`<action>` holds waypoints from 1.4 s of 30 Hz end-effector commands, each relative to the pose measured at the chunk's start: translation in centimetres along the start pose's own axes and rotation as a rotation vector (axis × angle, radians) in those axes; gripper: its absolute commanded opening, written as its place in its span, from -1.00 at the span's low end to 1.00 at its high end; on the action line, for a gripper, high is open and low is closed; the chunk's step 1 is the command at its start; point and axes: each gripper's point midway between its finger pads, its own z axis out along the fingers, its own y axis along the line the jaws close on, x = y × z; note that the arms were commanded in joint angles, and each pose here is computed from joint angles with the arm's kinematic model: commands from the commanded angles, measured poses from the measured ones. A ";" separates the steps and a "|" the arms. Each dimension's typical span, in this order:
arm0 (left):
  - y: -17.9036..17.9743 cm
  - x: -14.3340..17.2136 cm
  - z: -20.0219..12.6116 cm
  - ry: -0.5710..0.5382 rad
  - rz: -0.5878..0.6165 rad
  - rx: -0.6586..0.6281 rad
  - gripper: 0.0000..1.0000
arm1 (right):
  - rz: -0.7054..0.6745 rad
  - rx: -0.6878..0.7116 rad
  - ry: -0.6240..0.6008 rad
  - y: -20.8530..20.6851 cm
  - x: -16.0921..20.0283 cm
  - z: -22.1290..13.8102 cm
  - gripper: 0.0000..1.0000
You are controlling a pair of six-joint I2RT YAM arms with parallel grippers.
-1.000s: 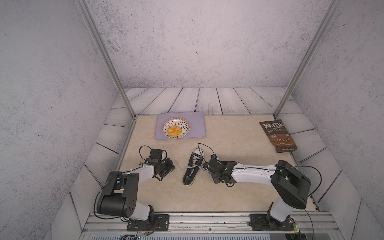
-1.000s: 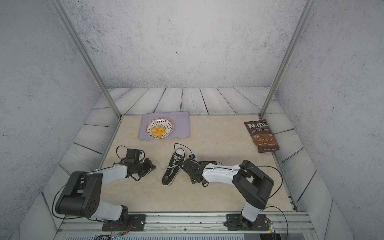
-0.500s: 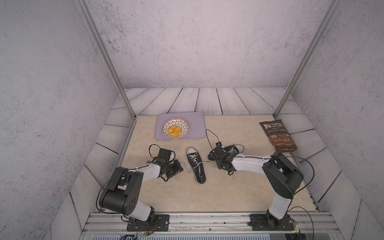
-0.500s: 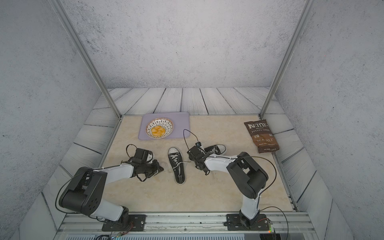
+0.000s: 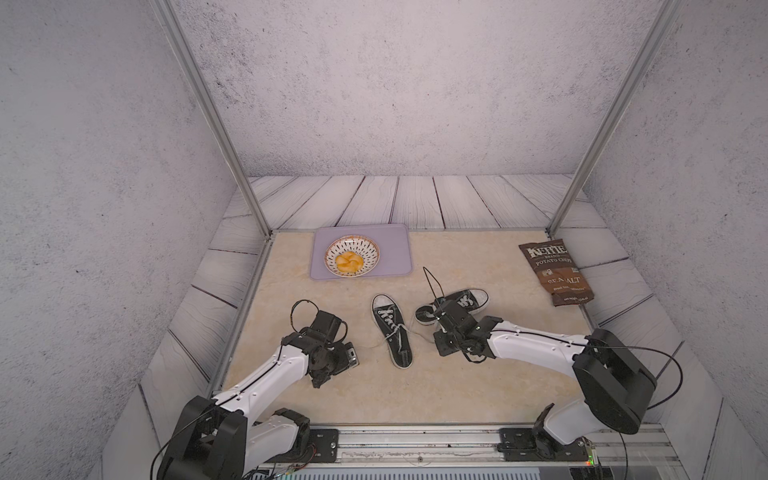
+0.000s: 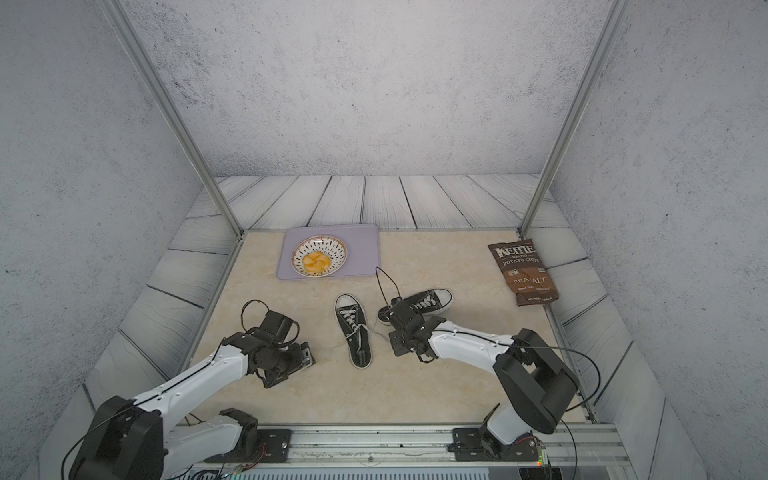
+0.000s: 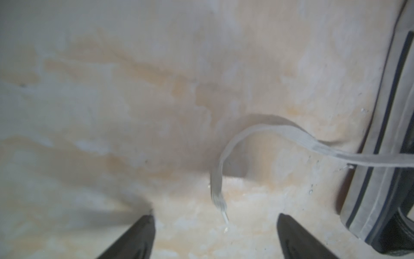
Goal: Tie the shoes
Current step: Wrap the shoelace around the shoelace.
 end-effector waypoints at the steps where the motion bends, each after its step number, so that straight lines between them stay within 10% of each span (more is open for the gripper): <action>1: -0.4 -0.6 -2.7 -0.089 0.120 -0.076 0.95 | 0.025 -0.081 -0.040 1.2 -0.6 -1.6 -1.00; 6: -7.8 -1.9 -3.1 -0.210 0.533 0.172 0.94 | 0.000 -0.118 -0.132 1.6 -2.0 -3.1 -1.00; 15: -11.6 -3.4 0.9 -0.215 0.786 0.152 0.30 | 0.008 -0.140 -0.160 1.9 -2.3 -3.3 -1.00; 30: -11.9 -3.7 5.0 -0.187 0.851 0.097 -0.14 | 0.027 -0.157 -0.131 2.1 -1.4 -2.2 -1.00; 42: -13.0 -4.7 4.1 -0.302 0.865 0.140 -1.00 | 0.042 -0.113 -0.164 1.4 -2.3 -2.5 -1.00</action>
